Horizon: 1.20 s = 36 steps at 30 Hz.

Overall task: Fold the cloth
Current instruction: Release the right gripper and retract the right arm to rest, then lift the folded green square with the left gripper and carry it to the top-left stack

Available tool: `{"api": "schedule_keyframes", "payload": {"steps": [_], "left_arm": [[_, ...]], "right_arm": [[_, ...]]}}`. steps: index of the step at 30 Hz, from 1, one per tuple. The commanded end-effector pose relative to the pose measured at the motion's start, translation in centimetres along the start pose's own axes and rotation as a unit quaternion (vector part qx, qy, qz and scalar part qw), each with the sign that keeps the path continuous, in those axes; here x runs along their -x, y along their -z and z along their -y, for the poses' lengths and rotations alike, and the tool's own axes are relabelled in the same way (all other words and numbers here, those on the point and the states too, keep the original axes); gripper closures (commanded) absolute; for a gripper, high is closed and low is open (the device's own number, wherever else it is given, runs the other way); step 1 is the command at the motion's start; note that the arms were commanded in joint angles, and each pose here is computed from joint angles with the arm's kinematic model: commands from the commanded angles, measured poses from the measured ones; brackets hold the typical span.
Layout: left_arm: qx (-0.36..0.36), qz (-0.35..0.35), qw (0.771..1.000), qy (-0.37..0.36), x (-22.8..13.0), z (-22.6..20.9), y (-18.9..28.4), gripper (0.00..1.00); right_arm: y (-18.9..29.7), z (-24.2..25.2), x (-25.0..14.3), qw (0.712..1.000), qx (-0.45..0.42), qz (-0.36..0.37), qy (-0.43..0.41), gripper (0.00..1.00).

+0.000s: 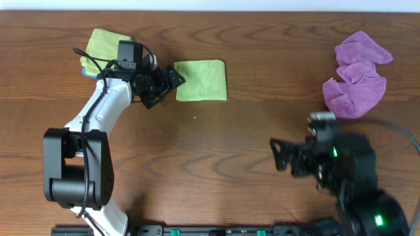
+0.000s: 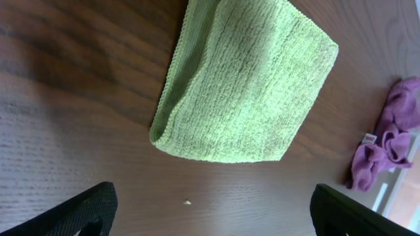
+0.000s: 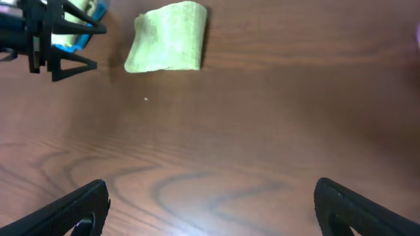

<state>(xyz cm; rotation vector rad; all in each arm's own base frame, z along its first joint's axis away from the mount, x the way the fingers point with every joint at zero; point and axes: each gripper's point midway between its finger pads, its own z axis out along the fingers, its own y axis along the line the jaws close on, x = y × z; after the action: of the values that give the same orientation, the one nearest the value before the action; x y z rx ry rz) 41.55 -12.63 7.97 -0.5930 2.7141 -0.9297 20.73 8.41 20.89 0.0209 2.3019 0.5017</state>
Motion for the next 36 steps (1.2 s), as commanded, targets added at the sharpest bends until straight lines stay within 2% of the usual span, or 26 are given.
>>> {"api": "schedule_keyframes", "payload": {"steps": [1,5,17,26,36], "left_arm": [[-0.014,0.002,1.000,0.020,0.1,1.2,1.0,0.05],[-0.012,-0.005,0.999,0.036,-0.5,1.4,0.8,0.05],[0.009,-0.025,0.996,0.081,-3.7,1.4,-1.9,0.05],[-0.005,0.011,0.997,0.072,-3.0,2.9,-3.1,0.04],[-0.012,0.005,0.994,0.105,-2.9,2.7,-6.0,0.02]], "right_arm": [[0.9,1.5,-1.0,0.998,-0.024,0.028,-0.056,0.01],[2.0,2.0,-1.9,0.996,-0.027,0.040,-0.076,0.01],[2.0,2.3,-3.1,0.996,-0.035,0.016,-0.079,0.01],[2.1,2.3,-3.1,0.996,-0.035,0.016,-0.079,0.01],[2.1,2.3,-3.1,0.996,-0.035,0.016,-0.079,0.01]]}}
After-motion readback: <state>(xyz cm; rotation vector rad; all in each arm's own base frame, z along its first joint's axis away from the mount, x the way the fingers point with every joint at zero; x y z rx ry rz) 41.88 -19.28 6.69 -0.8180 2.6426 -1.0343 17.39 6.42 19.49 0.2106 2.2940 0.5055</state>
